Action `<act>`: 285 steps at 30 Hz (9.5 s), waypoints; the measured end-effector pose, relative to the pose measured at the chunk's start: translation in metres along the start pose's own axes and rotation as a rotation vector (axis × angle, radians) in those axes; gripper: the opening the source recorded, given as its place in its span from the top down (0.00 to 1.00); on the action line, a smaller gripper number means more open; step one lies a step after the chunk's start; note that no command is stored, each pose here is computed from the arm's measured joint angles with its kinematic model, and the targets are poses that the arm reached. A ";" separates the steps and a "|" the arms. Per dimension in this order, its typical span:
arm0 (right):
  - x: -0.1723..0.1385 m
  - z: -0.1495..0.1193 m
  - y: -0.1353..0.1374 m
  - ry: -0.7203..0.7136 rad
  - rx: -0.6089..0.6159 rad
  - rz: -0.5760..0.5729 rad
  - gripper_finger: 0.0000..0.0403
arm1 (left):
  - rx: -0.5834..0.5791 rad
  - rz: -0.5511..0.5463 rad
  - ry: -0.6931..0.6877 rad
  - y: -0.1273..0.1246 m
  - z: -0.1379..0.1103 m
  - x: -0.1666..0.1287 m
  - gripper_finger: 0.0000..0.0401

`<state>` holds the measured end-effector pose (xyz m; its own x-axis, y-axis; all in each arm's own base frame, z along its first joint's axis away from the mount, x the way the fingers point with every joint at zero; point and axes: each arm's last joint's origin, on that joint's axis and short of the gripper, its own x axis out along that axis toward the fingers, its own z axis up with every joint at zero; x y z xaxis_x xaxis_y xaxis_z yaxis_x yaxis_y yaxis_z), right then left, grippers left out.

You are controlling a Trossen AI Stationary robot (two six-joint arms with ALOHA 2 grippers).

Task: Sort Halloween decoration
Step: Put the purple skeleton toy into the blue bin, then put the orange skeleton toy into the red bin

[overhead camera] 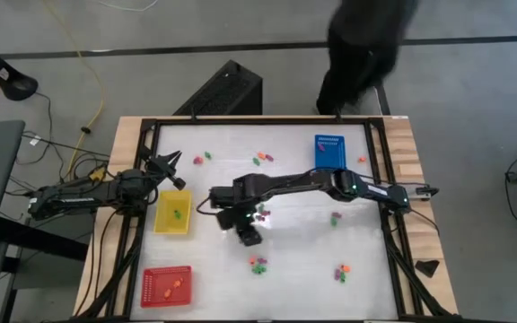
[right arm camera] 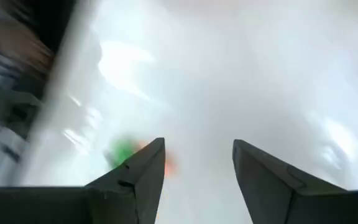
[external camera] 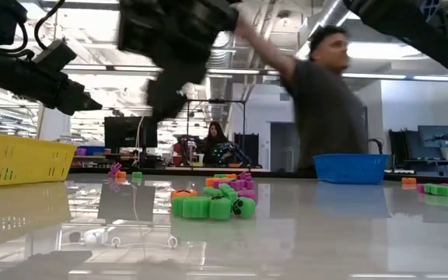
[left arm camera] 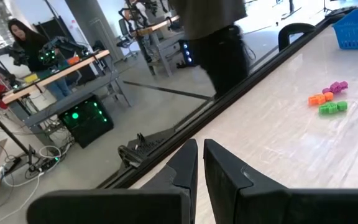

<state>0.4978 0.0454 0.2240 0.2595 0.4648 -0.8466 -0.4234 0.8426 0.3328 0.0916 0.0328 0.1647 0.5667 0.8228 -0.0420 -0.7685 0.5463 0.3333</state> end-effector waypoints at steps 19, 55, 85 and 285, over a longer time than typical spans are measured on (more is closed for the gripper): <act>-0.015 -0.125 0.008 -0.215 0.198 -0.311 0.58 | 0.000 0.000 0.000 0.000 0.000 0.000 0.96; -0.004 -0.142 0.004 -0.137 0.266 -0.398 0.65 | -0.002 -0.002 -0.002 0.000 0.000 0.000 0.96; 0.030 -0.147 0.014 0.000 0.251 -0.532 0.80 | 0.003 -0.002 0.002 0.000 0.000 0.000 0.96; -0.090 -0.144 -0.087 -0.431 0.537 -0.823 0.45 | 0.003 -0.001 0.003 0.000 0.000 0.000 0.96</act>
<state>0.3863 -0.1091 0.2112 0.6199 -0.3317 -0.7111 0.4306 0.9014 -0.0450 0.0919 0.0328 0.1645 0.5666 0.8228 -0.0447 -0.7670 0.5465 0.3362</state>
